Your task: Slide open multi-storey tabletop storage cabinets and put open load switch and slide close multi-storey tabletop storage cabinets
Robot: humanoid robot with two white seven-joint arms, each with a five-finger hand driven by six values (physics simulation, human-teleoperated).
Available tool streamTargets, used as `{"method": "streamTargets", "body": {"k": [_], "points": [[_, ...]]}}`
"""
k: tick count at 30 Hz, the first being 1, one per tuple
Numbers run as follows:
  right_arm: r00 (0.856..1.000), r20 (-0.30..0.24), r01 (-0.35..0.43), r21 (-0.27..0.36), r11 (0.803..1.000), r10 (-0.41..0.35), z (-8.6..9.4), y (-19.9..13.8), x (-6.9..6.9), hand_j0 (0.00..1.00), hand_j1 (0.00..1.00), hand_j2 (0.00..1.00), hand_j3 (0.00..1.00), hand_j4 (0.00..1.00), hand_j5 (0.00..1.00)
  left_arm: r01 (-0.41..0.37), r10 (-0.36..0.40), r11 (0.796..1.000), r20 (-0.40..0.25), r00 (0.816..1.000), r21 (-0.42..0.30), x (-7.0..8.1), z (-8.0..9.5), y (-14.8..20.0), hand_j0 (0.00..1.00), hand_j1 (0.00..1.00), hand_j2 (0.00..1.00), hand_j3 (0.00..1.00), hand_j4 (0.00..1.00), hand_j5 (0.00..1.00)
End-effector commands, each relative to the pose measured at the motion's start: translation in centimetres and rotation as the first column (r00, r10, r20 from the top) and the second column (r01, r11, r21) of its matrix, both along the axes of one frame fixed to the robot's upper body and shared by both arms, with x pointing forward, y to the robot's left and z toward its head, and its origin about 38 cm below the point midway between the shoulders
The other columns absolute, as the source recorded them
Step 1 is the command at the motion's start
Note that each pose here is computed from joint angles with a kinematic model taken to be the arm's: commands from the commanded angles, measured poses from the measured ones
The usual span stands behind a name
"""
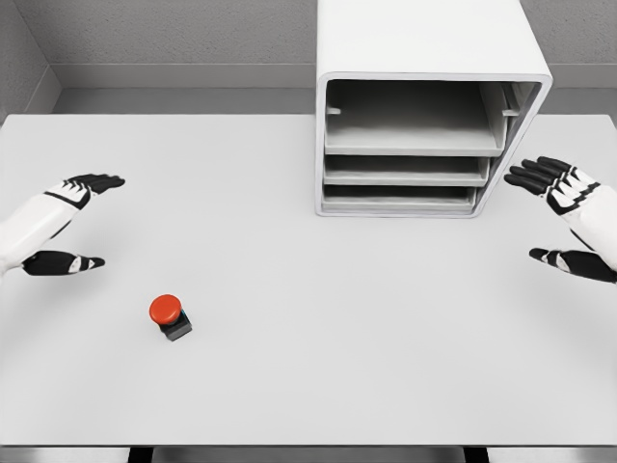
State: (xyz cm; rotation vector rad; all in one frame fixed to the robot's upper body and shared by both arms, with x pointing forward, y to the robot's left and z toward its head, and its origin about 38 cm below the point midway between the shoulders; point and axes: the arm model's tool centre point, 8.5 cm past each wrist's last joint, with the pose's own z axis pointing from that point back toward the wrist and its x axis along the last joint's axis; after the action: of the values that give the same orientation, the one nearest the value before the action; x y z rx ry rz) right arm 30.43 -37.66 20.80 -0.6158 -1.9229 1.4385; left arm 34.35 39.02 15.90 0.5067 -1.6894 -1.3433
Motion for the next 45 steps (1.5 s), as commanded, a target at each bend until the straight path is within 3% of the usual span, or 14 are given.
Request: {"method": "streamTargets", "body": {"k": [1,3,6,8,10,12,14,23,28,35,39,41,45], "points": [[1.0,-0.01,-0.014,-0.001,1.0,0.014,-0.9,0.7,-0.2,1.0,1.0,1.0,1.0,1.0,1.0,0.0,0.0,1.0,0.002,1.0,-0.011,0.0,0.0,-0.1,1.0,1.0,1.0,1.0,1.0,1.0],[1.0,-0.018,-0.019,-0.014,1.0,0.018,-1.1,0.9,-0.2,1.0,1.0,1.0,1.0,1.0,1.0,0.002,-0.002,1.0,0.004,1.0,-0.01,0.0,0.1,-0.2,1.0,1.0,1.0,1.0,1.0,1.0],[0.999,0.027,-0.024,-0.017,1.0,0.024,-0.4,1.5,0.5,1.0,1.0,1.0,1.0,1.0,1.0,0.007,-0.007,1.0,0.003,1.0,-0.009,0.0,0.2,-0.2,1.0,1.0,1.0,1.0,1.0,1.0],[0.998,0.054,-0.043,-0.031,0.999,0.045,-0.9,3.0,1.0,1.0,1.0,1.0,1.0,1.0,1.0,0.007,-0.007,1.0,0.003,1.0,-0.015,-0.1,0.2,-0.2,1.0,1.0,1.0,1.0,1.0,1.0],[0.995,0.075,-0.064,-0.04,0.997,0.067,-1.0,4.3,1.6,0.9,0.9,0.9,0.9,0.9,0.9,0.008,-0.008,1.0,0.006,1.0,-0.01,-0.1,0.4,-0.1,1.0,1.0,1.0,1.0,1.0,1.0],[0.995,0.024,-0.089,-0.081,0.993,0.092,-1.4,5.5,2.4,0.78,0.78,0.78,0.78,0.78,0.78,0.02,-0.02,1.0,0.018,1.0,0.0,-0.2,0.9,-0.3,1.0,1.0,1.0,1.0,1.0,1.0],[0.992,0.025,-0.118,-0.075,0.99,0.121,-1.5,7.0,2.8,0.72,0.72,0.72,0.72,0.72,0.72,0.025,-0.026,0.999,0.022,0.999,0.025,-0.2,1.4,-0.1,1.0,1.0,1.0,1.0,1.0,1.0],[0.984,0.032,-0.172,-0.066,0.983,0.174,-1.2,9.0,3.9,0.72,0.72,0.72,0.72,0.72,0.72,0.103,-0.106,0.983,0.014,0.994,0.15,-2.2,3.0,-0.7,1.0,1.0,1.0,1.0,1.0,1.0],[0.982,0.054,-0.18,-0.039,0.983,0.182,-0.8,10.2,6.0,0.72,0.72,0.72,0.72,0.72,0.72,0.139,-0.146,0.977,0.028,0.989,0.163,-2.9,3.6,-1.8,1.0,1.0,1.0,1.0,1.0,1.0],[0.983,0.047,-0.174,-0.026,0.984,0.175,-0.9,11.2,8.8,0.72,0.72,0.72,0.72,0.72,0.72,0.17,-0.176,0.95,0.0,0.984,0.262,-3.8,3.2,-2.3,1.0,1.0,1.0,1.0,1.0,1.0],[0.986,0.002,-0.166,-0.029,0.986,0.166,-1.9,11.8,10.4,0.72,0.72,0.72,0.72,0.72,0.72,0.195,-0.184,0.933,-0.065,0.981,0.303,-4.8,1.9,-1.9,1.0,1.0,1.0,1.0,1.0,1.0],[0.987,-0.012,-0.161,-0.033,0.986,0.161,-2.2,11.9,11.2,0.72,0.72,0.72,0.72,0.72,0.72,0.249,-0.215,0.909,-0.134,0.967,0.335,-5.1,1.3,-1.9,1.0,1.0,1.0,1.0,1.0,1.0],[0.99,-0.013,-0.144,-0.038,0.989,0.144,-2.0,11.4,12.0,0.72,0.72,0.72,0.72,0.72,0.72,0.322,-0.242,0.887,-0.261,0.935,0.332,-5.5,1.0,-1.8,1.0,1.0,1.0,1.0,1.0,1.0]]}}
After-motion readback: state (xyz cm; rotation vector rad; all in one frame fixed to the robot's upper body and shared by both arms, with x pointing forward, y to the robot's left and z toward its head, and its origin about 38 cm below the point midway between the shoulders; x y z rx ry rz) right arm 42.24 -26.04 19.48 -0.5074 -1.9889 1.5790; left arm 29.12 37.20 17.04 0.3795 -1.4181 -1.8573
